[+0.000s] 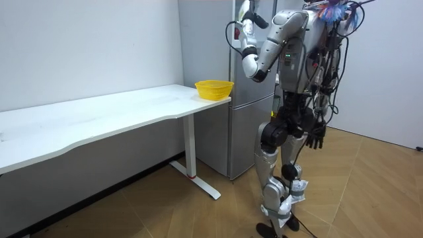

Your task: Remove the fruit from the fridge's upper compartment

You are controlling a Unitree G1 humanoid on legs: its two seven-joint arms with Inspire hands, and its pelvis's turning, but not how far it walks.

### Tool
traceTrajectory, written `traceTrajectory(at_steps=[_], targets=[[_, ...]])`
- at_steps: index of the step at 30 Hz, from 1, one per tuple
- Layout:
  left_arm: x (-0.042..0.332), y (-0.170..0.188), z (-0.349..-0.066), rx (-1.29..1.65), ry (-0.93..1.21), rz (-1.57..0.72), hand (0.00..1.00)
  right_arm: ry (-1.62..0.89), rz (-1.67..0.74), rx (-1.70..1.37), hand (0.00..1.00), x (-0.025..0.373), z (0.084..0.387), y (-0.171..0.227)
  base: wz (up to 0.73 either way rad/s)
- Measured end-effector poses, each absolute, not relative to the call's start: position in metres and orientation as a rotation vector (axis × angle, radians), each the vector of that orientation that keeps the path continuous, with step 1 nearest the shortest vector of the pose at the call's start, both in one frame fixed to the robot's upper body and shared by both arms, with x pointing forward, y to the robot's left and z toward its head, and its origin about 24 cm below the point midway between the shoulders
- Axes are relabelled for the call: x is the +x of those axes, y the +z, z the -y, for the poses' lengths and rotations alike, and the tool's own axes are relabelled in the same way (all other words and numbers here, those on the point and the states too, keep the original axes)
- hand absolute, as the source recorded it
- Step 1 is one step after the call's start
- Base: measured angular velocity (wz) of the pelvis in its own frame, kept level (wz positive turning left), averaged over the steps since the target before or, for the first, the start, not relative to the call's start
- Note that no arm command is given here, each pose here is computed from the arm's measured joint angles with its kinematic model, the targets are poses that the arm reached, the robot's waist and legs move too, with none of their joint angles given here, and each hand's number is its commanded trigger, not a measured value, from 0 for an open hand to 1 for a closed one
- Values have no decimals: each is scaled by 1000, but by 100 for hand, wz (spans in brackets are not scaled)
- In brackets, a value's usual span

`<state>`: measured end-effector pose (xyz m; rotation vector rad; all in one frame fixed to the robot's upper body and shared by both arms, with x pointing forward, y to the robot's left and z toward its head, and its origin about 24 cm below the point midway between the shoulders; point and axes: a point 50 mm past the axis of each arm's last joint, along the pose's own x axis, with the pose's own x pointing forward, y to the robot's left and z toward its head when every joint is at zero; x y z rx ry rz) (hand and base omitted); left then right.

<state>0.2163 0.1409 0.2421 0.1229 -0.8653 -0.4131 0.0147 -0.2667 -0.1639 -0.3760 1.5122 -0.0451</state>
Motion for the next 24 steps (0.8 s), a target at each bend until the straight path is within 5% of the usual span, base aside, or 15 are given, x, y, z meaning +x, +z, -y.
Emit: traceTrajectory(at_steps=[11, 20, 24], targets=[[193, 239, -218, 222, 255, 951, 0, -61, -1485, -432, 0, 8, 262, -165, 15], [145, 167, -315, 237, 923, 603, 0, -159, -1535, -403, 0, -17, 266, -163, 6], [116, 91, -352, 86, 1160, 244, 0, -168, -1536, -402, 0, -15, 267, -163, 3]])
